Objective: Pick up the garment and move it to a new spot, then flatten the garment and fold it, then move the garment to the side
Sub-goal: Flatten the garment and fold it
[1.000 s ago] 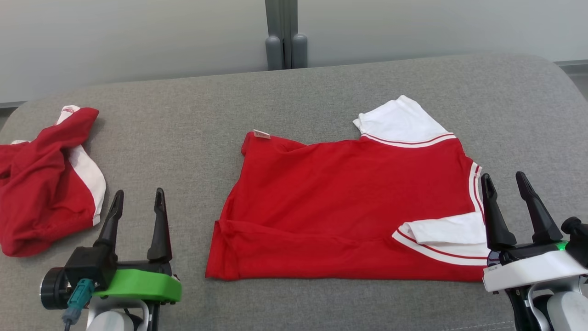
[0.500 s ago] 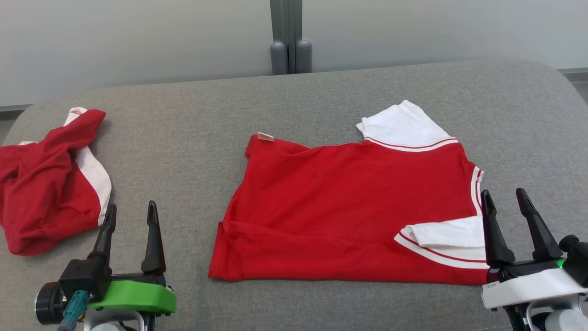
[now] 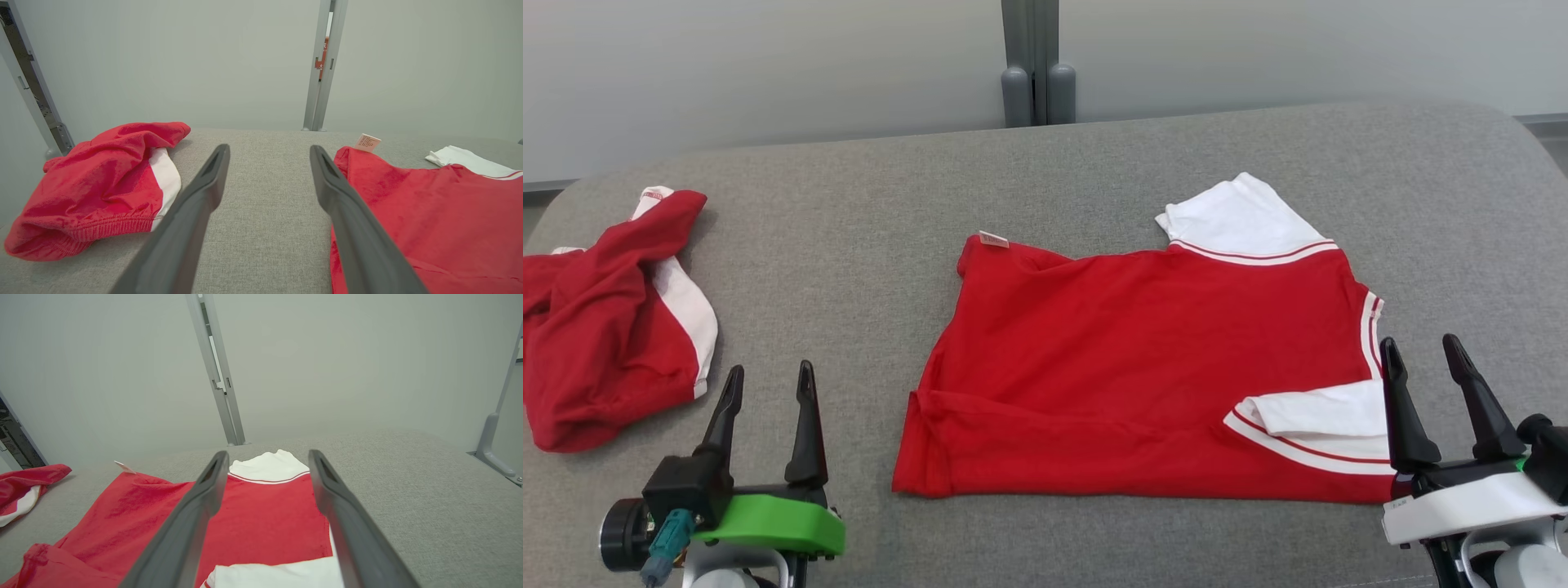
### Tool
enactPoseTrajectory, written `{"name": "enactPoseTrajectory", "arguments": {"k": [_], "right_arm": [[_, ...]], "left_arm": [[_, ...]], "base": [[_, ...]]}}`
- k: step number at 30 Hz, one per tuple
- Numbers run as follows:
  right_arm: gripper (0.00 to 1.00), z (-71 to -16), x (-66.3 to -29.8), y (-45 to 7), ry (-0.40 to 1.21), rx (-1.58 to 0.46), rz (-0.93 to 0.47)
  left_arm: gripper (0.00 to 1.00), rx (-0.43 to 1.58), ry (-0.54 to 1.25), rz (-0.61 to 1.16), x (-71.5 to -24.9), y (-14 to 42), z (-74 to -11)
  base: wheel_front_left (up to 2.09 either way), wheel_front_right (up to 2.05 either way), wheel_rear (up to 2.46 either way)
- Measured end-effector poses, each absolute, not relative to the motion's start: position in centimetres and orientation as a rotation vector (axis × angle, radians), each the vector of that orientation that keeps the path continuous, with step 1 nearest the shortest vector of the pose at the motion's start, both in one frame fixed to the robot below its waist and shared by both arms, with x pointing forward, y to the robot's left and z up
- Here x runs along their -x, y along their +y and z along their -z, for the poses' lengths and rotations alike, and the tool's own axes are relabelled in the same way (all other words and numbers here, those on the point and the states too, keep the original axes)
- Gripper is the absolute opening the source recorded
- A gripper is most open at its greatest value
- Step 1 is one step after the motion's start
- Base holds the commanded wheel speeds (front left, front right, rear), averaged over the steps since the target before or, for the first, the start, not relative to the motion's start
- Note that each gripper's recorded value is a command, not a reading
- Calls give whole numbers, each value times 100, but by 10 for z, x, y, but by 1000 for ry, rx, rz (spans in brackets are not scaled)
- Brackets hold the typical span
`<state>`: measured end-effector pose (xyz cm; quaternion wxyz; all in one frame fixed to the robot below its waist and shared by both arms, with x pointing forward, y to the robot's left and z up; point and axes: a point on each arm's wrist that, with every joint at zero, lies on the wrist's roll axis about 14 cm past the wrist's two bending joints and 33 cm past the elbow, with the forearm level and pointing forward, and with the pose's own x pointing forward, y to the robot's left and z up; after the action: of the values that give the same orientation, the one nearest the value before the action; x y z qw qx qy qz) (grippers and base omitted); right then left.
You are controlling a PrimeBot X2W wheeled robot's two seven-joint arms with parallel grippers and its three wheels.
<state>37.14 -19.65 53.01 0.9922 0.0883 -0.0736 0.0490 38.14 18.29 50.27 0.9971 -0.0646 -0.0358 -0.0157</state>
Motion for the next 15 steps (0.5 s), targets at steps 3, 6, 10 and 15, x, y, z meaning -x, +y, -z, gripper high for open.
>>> {"name": "enactPoseTrajectory", "arguments": {"k": [3, 6, 10, 15], "right_arm": [[100, -532, -378, -197, -150, -154, -108], [100, -535, -390, -199, -148, -125, -120], [100, -545, -413, -199, -161, -76, -146], [100, -554, -449, -199, -164, -5, -184]], "left_arm": [[100, 122, -72, 52, -390, 178, -504], [100, 106, -80, 87, -405, 171, -508], [100, 81, -88, 146, -430, 157, -515], [100, 37, -81, 234, -467, 133, -521]], "base": [[0, 0, 0], [0, 0, 0], [0, 0, 0], [0, 0, 0]]}}
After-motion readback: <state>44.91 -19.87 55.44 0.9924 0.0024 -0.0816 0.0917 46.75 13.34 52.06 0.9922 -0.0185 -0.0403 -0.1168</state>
